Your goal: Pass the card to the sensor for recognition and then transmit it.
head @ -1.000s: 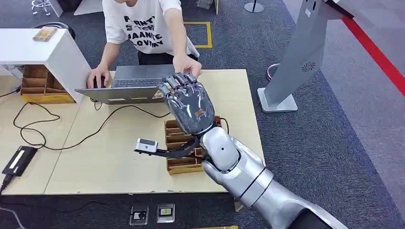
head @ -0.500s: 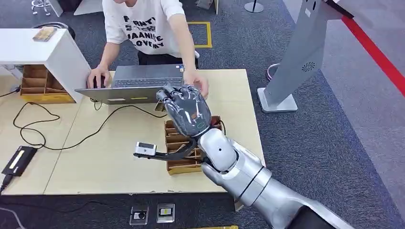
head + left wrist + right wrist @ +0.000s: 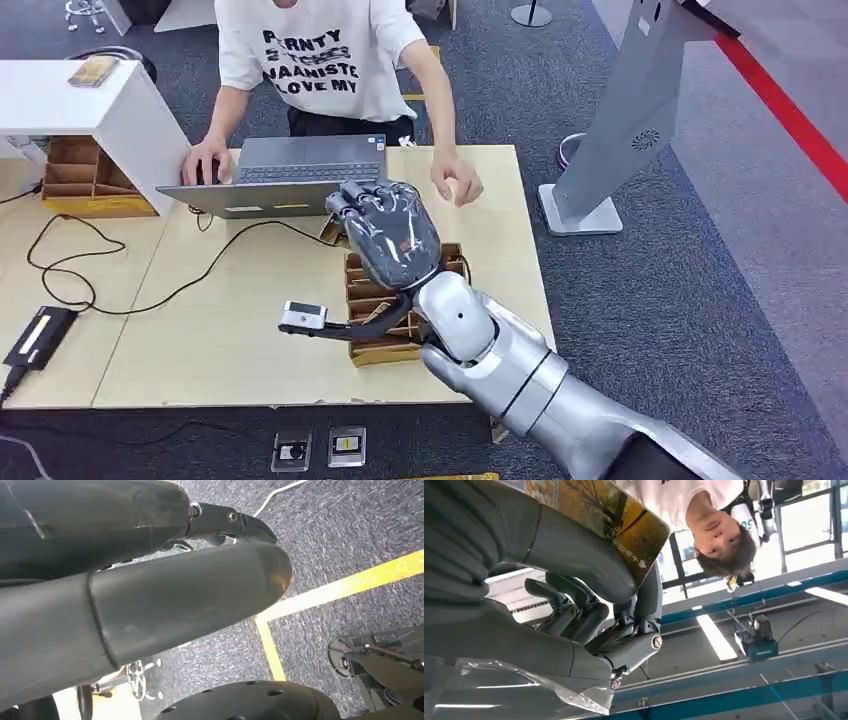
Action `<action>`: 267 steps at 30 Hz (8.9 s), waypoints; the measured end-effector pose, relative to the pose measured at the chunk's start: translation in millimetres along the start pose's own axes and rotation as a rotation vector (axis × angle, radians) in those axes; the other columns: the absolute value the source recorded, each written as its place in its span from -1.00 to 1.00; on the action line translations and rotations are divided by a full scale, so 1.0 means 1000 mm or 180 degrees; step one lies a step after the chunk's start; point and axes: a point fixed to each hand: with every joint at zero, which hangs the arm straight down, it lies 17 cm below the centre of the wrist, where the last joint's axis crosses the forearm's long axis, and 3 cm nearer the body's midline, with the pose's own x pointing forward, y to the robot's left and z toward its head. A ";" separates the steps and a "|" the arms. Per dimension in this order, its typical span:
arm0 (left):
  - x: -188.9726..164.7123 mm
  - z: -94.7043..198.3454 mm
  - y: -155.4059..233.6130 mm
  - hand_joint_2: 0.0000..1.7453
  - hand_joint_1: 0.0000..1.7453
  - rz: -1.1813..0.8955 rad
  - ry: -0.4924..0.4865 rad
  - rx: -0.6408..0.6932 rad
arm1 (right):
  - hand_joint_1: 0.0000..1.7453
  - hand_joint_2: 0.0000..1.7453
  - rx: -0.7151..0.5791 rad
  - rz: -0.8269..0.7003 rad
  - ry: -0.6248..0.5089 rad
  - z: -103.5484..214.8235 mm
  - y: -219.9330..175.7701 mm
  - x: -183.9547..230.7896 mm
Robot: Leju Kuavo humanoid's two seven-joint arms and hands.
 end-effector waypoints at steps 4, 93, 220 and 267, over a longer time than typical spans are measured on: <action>-0.003 0.000 -0.001 -1.00 -1.00 0.0031 0.0025 -0.0003 | 1.00 1.00 -0.0110 -0.0121 0.0100 -0.002 -0.013 -0.004; -0.007 -0.002 -0.004 -1.00 -1.00 0.0345 0.0033 -0.0087 | 1.00 1.00 0.1936 0.0676 0.1780 0.216 0.047 -0.196; -0.007 -0.001 -0.006 -1.00 -1.00 0.0408 0.0031 -0.0123 | 1.00 1.00 0.1462 -0.0805 0.2293 0.201 0.047 -0.205; 0.012 0.002 -0.006 -1.00 -1.00 -0.0085 -0.0221 -0.0125 | 1.00 1.00 0.0804 -0.1646 0.0588 -0.030 0.019 -0.009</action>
